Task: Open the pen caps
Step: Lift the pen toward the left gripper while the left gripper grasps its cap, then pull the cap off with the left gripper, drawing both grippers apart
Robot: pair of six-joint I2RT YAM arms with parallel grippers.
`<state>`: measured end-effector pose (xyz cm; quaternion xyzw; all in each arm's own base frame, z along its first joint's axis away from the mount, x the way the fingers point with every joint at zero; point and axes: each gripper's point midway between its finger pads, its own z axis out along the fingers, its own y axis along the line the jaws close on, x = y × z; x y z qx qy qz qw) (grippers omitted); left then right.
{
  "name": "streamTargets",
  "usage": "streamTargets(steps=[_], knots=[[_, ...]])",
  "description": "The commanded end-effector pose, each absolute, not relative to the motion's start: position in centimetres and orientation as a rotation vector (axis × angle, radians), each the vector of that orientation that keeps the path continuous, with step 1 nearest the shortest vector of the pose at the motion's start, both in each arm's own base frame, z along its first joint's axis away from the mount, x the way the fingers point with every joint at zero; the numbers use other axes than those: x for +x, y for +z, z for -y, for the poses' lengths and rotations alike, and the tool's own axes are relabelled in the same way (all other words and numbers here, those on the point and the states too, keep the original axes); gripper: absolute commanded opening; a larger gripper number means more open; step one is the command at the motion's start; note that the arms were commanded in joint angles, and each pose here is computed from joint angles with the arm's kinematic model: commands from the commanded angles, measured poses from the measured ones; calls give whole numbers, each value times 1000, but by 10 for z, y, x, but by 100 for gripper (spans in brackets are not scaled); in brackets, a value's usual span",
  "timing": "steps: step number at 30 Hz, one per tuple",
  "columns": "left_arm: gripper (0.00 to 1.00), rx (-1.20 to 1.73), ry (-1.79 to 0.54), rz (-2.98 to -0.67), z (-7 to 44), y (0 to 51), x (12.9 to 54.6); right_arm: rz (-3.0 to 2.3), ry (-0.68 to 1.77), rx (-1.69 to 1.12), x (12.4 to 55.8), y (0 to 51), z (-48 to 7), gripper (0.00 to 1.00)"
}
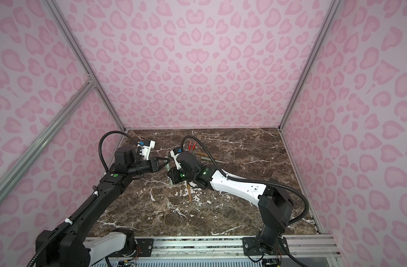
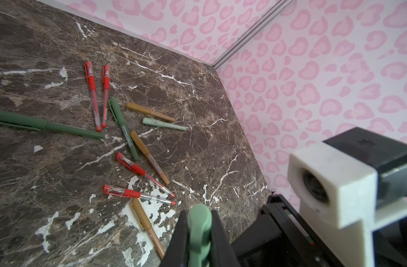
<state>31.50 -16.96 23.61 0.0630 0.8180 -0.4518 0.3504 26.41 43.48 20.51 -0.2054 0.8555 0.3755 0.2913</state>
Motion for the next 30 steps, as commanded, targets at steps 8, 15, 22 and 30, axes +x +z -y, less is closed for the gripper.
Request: streamTargets(steps=[8,15,22,30], knots=[[3,152,-1164,-2105,167,241,317,-2263,1026,-577,269,201,-451,12],[4,111,-1139,-2089,155,250,323,-2289,996,-604,264,187,-446,0],[3,-18,-1047,-2059,121,267,338,-2378,938,-676,238,149,-433,0],[4,-109,-920,-2052,91,273,353,-2428,883,-688,219,128,-415,0]])
